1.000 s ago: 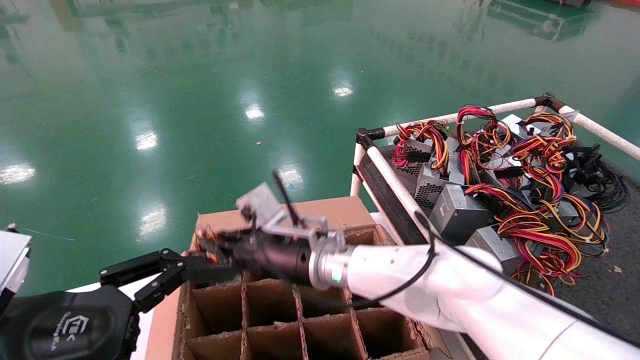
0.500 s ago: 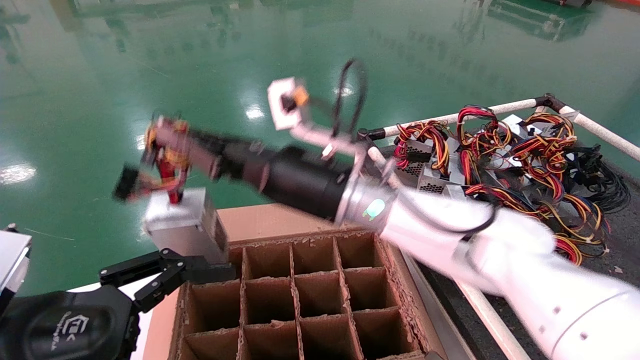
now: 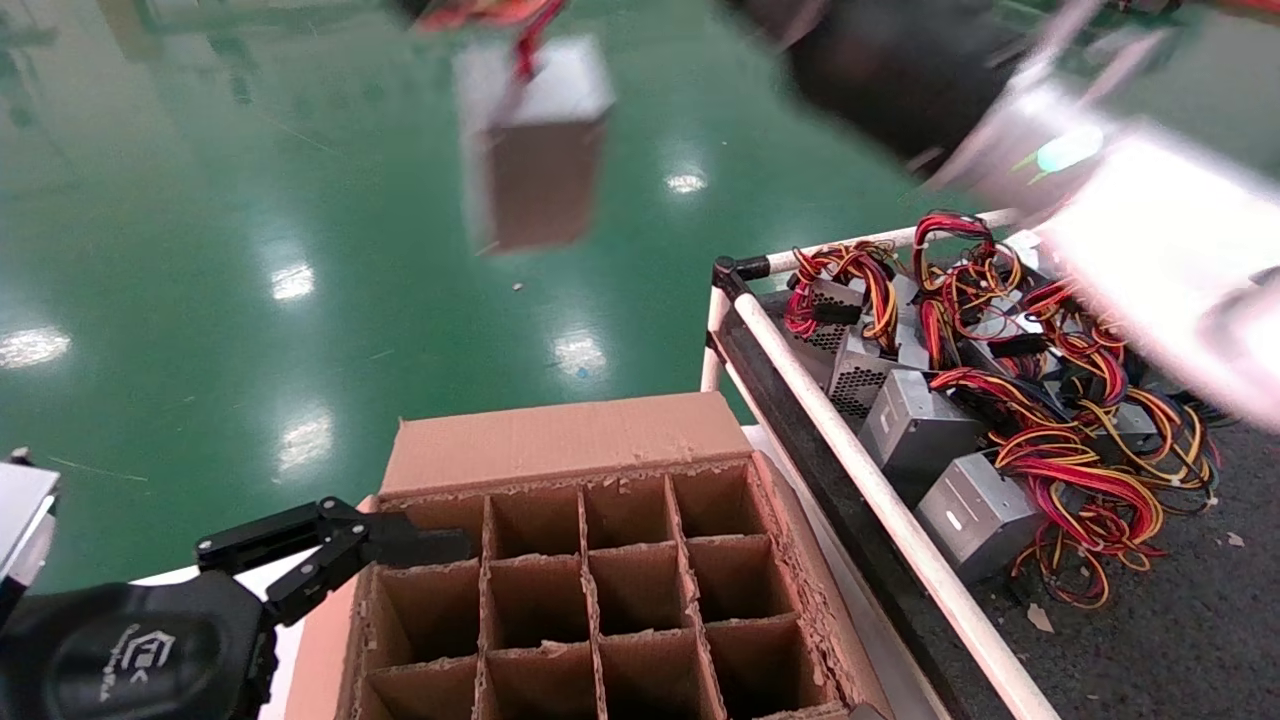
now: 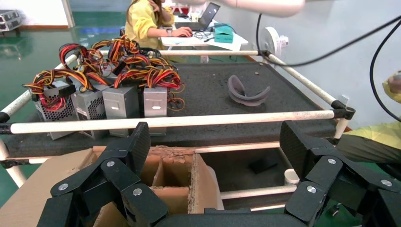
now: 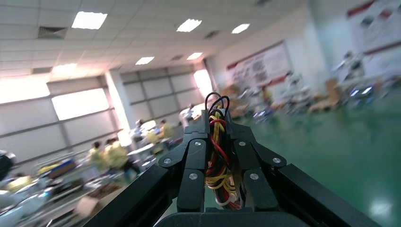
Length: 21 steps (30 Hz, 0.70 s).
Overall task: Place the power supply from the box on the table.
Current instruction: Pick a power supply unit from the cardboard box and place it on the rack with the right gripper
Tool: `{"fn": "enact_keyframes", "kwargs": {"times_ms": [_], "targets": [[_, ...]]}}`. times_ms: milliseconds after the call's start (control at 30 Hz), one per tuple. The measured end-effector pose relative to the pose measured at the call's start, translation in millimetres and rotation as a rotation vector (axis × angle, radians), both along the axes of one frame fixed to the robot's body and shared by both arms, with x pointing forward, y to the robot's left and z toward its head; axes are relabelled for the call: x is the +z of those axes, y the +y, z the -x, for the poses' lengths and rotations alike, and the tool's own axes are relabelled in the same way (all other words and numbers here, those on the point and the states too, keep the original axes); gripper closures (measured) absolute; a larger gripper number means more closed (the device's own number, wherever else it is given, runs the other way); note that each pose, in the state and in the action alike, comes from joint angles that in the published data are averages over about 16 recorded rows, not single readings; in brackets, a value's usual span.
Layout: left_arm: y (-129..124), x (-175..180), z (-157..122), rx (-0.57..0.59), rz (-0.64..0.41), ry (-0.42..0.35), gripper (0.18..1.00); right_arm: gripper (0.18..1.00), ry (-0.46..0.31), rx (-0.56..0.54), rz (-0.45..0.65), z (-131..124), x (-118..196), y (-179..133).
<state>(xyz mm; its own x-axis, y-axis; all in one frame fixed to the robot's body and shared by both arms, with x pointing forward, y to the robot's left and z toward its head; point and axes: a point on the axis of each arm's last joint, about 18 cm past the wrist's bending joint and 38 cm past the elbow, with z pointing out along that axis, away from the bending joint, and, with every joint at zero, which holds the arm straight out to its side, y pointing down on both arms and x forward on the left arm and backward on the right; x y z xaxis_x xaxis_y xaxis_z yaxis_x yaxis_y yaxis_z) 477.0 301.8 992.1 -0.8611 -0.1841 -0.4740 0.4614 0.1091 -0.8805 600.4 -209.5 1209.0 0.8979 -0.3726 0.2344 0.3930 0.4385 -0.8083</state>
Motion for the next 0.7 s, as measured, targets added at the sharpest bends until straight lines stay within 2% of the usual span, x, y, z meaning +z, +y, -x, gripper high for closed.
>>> {"fn": "enact_keyframes", "kwargs": {"times_ms": [167,300,700], "targets": [[0.0,0.0,0.0,0.000,0.000,0.000,0.184,0.953,-0.066,-0.092,-0.059,27.4,26.4,-66.5],[0.0,0.0,0.0,0.000,0.000,0.000,0.184,0.953,-0.114,-0.180,-0.087,53.7,35.7,-120.8],[0.0,0.0,0.0,0.000,0.000,0.000,0.184,0.953,-0.187,-0.486,-0.119,137.0,23.4,-267.5]]}}
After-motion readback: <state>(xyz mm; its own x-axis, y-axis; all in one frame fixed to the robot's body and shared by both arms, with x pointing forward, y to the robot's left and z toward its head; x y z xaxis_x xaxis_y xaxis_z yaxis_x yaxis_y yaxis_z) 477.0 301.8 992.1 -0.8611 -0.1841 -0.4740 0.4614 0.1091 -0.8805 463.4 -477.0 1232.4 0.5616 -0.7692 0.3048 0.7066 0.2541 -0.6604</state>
